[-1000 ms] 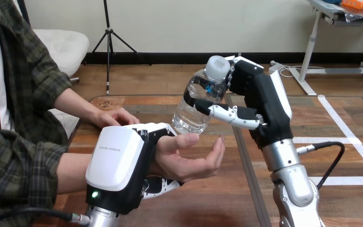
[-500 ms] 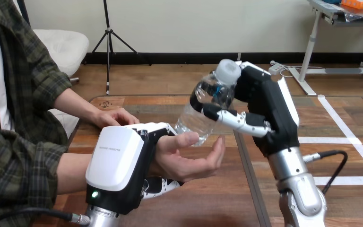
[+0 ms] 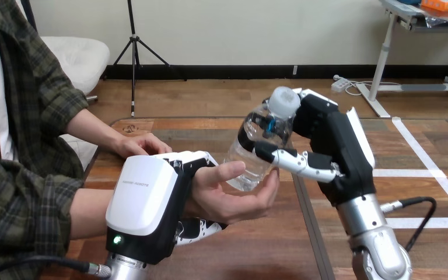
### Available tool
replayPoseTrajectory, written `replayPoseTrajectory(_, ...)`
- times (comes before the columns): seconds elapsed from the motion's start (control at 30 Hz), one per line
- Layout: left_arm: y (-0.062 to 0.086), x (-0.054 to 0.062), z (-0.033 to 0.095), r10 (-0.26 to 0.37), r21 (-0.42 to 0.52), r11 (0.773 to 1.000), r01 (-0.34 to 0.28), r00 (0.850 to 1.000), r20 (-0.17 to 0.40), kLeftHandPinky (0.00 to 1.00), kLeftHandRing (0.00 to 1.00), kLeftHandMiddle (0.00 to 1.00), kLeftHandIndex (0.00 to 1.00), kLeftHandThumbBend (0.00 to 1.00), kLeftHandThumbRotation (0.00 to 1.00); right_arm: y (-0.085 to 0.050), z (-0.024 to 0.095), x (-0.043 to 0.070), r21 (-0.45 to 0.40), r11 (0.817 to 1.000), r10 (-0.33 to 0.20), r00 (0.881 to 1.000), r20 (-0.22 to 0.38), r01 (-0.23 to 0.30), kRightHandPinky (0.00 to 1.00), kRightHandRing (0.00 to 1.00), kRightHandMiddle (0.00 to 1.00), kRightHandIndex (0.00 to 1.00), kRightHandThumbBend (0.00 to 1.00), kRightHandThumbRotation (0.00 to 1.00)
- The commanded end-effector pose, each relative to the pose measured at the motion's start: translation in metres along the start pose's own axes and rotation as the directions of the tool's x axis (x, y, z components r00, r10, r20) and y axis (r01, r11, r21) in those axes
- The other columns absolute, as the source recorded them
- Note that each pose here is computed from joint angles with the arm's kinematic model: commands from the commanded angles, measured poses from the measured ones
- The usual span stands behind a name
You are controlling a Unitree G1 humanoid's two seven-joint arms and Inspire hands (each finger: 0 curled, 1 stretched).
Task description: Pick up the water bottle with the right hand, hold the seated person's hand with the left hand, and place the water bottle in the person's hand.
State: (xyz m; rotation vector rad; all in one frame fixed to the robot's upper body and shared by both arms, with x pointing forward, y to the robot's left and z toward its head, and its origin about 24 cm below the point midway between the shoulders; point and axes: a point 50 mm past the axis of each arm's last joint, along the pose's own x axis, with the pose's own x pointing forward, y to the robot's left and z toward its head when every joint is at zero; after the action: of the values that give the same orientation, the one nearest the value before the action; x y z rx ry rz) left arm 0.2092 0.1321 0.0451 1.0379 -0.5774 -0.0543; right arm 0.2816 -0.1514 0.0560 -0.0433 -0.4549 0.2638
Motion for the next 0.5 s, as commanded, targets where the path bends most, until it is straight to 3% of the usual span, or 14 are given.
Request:
replayPoseTrajectory(0.0, 0.012, 0.019, 0.014, 0.083, -0.022, 0.996, -0.081, 0.993, 0.08, 0.31, 0.39, 0.46, 0.48, 0.9, 0.0, -0.006, 0.024, 0.014, -0.057, 0.998, 0.004, 0.991, 0.134, 0.003, 0.46, 0.46, 0.5, 0.57, 0.65, 0.0)
replayPoseTrajectory(0.47, 0.013, 0.019, 0.012, 0.083, -0.02, 0.996, -0.081, 0.993, 0.08, 0.31, 0.39, 0.46, 0.48, 0.9, 0.0, -0.007, 0.023, 0.003, -0.029, 1.0, -0.005, 0.991, 0.133, 0.009, 0.47, 0.44, 0.49, 0.57, 0.66, 0.0)
